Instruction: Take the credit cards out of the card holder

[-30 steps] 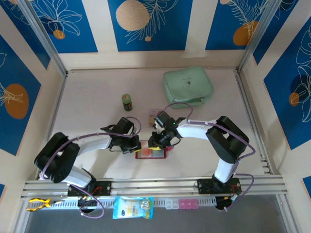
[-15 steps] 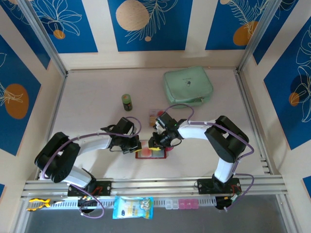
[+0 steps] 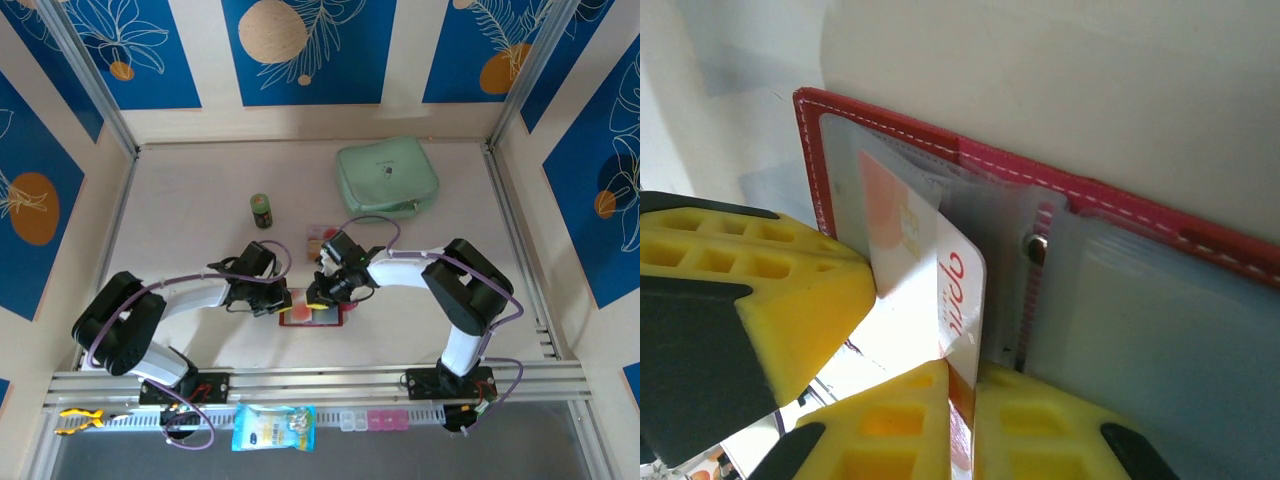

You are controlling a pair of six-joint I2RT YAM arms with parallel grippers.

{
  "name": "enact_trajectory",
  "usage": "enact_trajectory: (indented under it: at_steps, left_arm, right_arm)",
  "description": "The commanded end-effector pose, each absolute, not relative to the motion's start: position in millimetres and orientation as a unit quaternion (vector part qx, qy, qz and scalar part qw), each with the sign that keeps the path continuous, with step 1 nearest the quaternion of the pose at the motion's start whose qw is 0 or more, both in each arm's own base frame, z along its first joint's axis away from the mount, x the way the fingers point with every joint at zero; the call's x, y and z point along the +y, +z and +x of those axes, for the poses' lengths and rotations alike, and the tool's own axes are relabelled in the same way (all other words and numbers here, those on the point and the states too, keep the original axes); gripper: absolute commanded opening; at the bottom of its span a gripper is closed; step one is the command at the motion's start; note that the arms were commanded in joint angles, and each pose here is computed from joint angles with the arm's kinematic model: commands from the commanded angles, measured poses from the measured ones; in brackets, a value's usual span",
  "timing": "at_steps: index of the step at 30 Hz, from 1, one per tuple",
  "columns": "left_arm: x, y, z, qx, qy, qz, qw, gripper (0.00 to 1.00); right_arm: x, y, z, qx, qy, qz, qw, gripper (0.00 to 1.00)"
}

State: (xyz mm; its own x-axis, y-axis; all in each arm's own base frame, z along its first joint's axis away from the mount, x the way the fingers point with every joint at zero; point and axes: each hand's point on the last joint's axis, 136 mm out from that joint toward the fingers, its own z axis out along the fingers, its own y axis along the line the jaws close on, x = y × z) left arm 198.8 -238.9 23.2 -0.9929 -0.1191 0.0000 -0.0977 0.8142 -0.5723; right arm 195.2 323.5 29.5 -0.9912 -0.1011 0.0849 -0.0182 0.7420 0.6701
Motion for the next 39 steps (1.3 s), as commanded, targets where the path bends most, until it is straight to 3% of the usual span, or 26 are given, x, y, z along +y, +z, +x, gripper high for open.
enact_trajectory:
  at_steps: [1, 39]
  left_arm:
    - [-224.5, 7.3, 184.6, 0.962, -0.265, -0.07, -0.001, 0.0]
    - [-229.1, 15.8, 187.1, 0.957, -0.279, -0.071, 0.003, 0.01]
  right_arm:
    - [315.6, 30.3, 191.2, -0.934, -0.351, 0.025, 0.063, 0.1]
    - [282.7, 56.5, 189.0, -0.965, -0.253, 0.065, 0.027, 0.05]
